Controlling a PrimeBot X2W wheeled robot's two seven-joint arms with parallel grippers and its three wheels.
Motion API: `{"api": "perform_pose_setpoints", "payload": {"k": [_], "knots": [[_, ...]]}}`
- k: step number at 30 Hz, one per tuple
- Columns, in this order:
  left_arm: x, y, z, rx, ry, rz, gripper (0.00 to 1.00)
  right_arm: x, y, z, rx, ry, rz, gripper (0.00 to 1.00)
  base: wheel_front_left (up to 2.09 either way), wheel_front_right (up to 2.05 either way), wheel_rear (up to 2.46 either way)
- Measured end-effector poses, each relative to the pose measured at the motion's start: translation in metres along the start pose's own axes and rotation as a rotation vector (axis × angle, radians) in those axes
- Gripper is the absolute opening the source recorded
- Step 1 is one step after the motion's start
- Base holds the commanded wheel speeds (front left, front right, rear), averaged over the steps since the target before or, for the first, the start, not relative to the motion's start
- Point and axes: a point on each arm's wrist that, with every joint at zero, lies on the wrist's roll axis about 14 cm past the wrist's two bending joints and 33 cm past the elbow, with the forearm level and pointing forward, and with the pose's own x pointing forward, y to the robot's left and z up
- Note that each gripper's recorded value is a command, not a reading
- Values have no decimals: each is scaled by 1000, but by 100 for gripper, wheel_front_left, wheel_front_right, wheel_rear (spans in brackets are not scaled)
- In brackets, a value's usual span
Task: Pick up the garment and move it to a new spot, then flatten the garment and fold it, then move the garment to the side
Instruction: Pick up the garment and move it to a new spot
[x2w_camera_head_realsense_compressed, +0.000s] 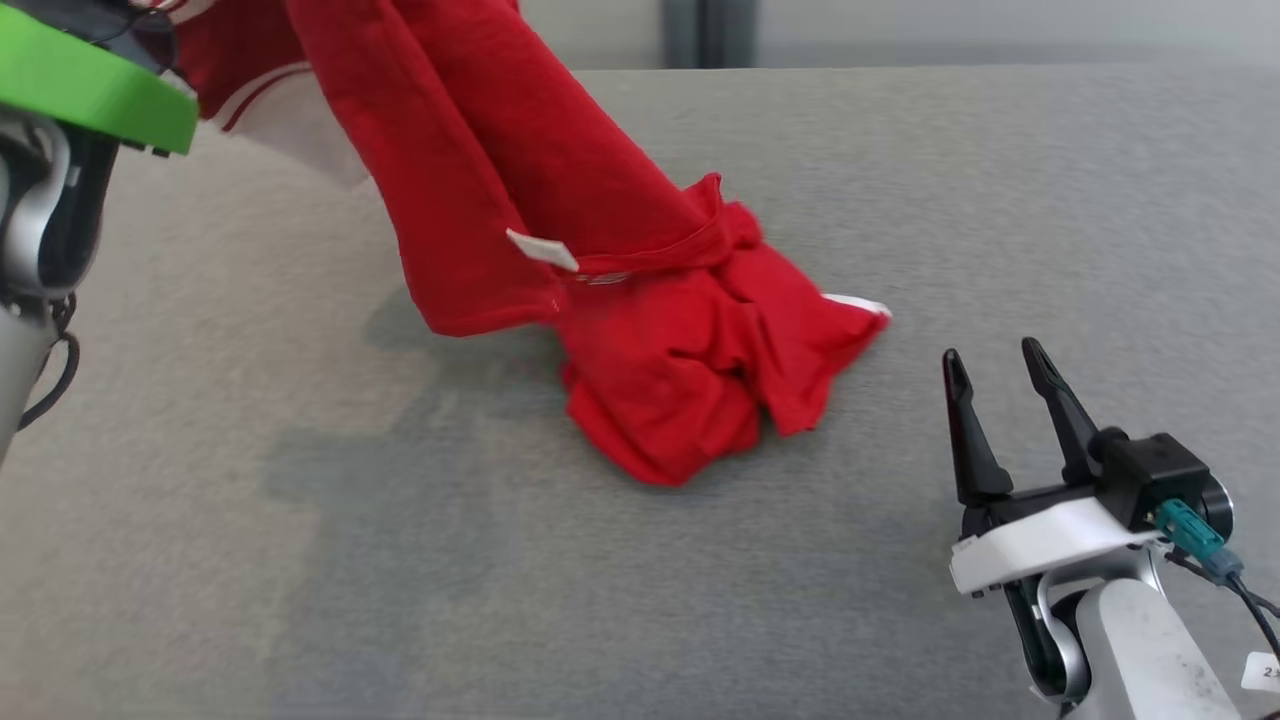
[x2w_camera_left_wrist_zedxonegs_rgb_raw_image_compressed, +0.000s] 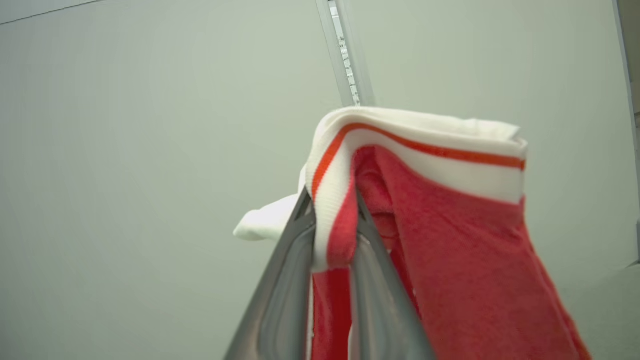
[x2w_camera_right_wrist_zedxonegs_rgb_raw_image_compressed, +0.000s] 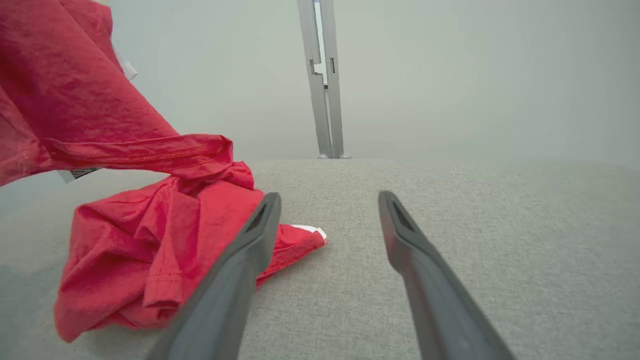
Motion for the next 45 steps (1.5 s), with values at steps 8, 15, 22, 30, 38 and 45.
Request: {"api": "perform_pose_setpoints", "payload": {"k": [8, 15, 22, 30, 38, 45], "knots": [[-76, 81, 13, 107, 74, 225, 0, 39, 77, -3, 17, -15, 237, 100, 0, 0, 0], [-145, 136, 29, 189, 138, 408, 0, 51, 134, -13, 49, -4, 393, 100, 0, 0, 0], [-168, 160, 33, 232, 168, 481, 0, 58, 148, -19, 48, -4, 445, 100, 0, 0, 0], [-132, 172, 32, 258, 130, 458, 0, 62, 114, -15, 4, -27, 379, 100, 0, 0, 0], [-116, 175, -34, 153, 193, 495, 0, 65, 67, -22, -55, -12, 292, 100, 0, 0, 0], [-128, 154, -141, 0, 365, 531, 0, 68, 26, -34, -108, 25, 214, 100, 0, 0, 0]]}}
